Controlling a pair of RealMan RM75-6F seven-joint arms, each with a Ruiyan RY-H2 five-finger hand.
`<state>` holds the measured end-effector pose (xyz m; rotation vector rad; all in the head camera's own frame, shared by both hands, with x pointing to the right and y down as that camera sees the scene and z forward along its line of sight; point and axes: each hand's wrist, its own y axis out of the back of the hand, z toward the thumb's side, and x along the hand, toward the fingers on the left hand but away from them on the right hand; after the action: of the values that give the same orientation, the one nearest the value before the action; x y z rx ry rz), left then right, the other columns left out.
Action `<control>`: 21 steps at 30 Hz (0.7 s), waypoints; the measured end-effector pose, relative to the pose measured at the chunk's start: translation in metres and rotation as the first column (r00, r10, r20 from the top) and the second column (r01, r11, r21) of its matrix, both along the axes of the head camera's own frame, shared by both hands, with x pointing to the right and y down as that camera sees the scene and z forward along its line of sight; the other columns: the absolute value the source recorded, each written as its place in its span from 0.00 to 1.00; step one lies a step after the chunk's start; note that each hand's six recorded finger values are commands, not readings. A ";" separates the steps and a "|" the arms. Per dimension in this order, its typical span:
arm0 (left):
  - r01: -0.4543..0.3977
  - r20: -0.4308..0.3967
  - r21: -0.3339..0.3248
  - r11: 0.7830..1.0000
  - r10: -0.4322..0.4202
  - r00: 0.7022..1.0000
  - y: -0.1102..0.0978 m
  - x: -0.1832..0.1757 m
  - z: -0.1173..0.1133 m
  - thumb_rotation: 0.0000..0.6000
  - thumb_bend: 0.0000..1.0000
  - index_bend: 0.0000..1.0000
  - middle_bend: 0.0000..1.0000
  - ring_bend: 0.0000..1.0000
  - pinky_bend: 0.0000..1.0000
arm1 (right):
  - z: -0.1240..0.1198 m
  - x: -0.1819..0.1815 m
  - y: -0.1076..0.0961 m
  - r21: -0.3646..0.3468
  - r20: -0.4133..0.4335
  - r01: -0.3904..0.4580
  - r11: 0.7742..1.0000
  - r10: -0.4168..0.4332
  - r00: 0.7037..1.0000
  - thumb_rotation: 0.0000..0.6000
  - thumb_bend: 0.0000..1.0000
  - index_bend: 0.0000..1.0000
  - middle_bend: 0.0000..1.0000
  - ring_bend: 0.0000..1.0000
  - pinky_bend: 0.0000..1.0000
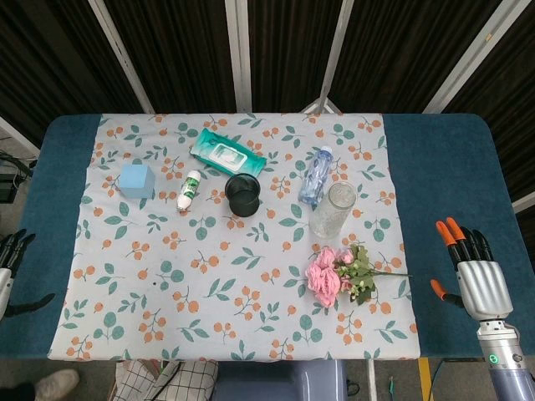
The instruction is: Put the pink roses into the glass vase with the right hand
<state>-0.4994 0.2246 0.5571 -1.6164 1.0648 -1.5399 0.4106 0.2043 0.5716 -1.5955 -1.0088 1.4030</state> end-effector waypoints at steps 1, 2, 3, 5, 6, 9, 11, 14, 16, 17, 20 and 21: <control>0.000 -0.001 0.001 1.000 0.000 1.000 0.000 0.000 0.000 1.00 0.00 0.00 0.00 0.00 0.00 | -0.001 0.000 0.000 0.002 0.000 0.001 1.000 -0.001 1.000 1.00 0.29 0.00 0.00 0.00 0.00; 0.000 -0.001 0.001 1.000 0.000 1.000 0.000 0.000 0.000 1.00 0.00 0.00 0.00 0.00 0.00 | -0.001 0.000 0.000 0.004 0.001 0.002 1.000 -0.002 1.000 1.00 0.29 0.00 0.00 0.00 0.00; 0.000 -0.002 0.001 1.000 0.000 1.000 0.000 0.000 0.000 1.00 0.00 0.00 0.00 0.00 0.00 | -0.002 -0.001 0.000 0.005 0.003 0.003 1.000 -0.003 1.000 1.00 0.29 0.00 0.00 0.00 0.00; 0.001 -0.001 0.001 1.000 -0.001 1.000 0.000 0.000 0.000 1.00 0.00 0.00 0.00 0.00 0.00 | -0.002 -0.003 0.001 0.006 0.009 0.007 1.000 -0.007 1.000 1.00 0.29 0.00 0.00 0.00 0.00; 0.002 -0.002 0.002 1.000 -0.002 1.000 0.000 0.000 0.000 1.00 0.00 0.00 0.00 0.00 0.00 | -0.003 -0.004 0.001 0.007 0.013 0.010 1.000 -0.010 1.000 1.00 0.29 0.00 0.00 0.00 0.00; 0.002 -0.002 0.008 1.000 -0.002 1.000 0.000 0.000 -0.002 1.00 0.00 0.00 0.00 0.00 0.00 | -0.004 -0.008 0.002 0.008 0.025 0.025 1.000 -0.025 0.999 1.00 0.29 0.00 0.00 0.00 0.00; -0.001 0.000 0.013 1.000 0.001 1.000 0.000 0.000 -0.003 1.00 0.00 0.00 0.00 0.00 0.00 | -0.006 -0.011 0.002 0.010 0.040 0.029 1.000 -0.029 0.999 1.00 0.29 0.00 0.00 0.00 0.00; 0.000 0.001 0.016 1.000 0.000 1.000 0.000 0.000 -0.003 1.00 0.00 0.00 0.00 0.00 0.00 | -0.009 -0.017 0.002 0.013 0.062 0.029 1.000 -0.030 0.998 1.00 0.29 0.00 0.00 0.00 0.00; 0.004 0.000 0.013 1.000 -0.004 1.000 0.000 -0.001 -0.002 1.00 0.00 0.00 0.00 0.00 0.00 | -0.010 -0.020 0.002 0.013 0.075 0.028 1.000 -0.029 0.997 1.00 0.29 0.00 0.00 0.00 0.00; 0.007 -0.002 0.011 1.000 -0.007 1.000 0.000 -0.001 -0.002 1.00 0.00 0.00 0.00 0.00 0.00 | -0.011 -0.023 0.002 0.012 0.083 0.028 1.000 -0.029 0.996 1.00 0.29 0.00 0.00 0.00 0.00; 0.007 -0.005 0.008 1.000 -0.007 1.000 0.000 -0.002 -0.001 1.00 0.00 0.00 0.00 0.00 0.00 | -0.013 -0.031 0.002 0.000 0.100 0.035 0.999 -0.035 0.994 1.00 0.29 0.00 0.00 0.00 0.00; 0.007 -0.006 0.007 1.000 -0.007 1.000 0.001 -0.002 -0.001 1.00 0.00 0.00 0.00 0.00 0.00 | -0.012 -0.034 0.003 -0.008 0.106 0.039 0.999 -0.038 0.994 1.00 0.29 0.00 0.00 0.00 0.00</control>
<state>-0.5010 0.2252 0.5556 -1.6148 1.0792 -1.5357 0.3766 0.2073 0.5592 -1.7030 -1.0277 1.3115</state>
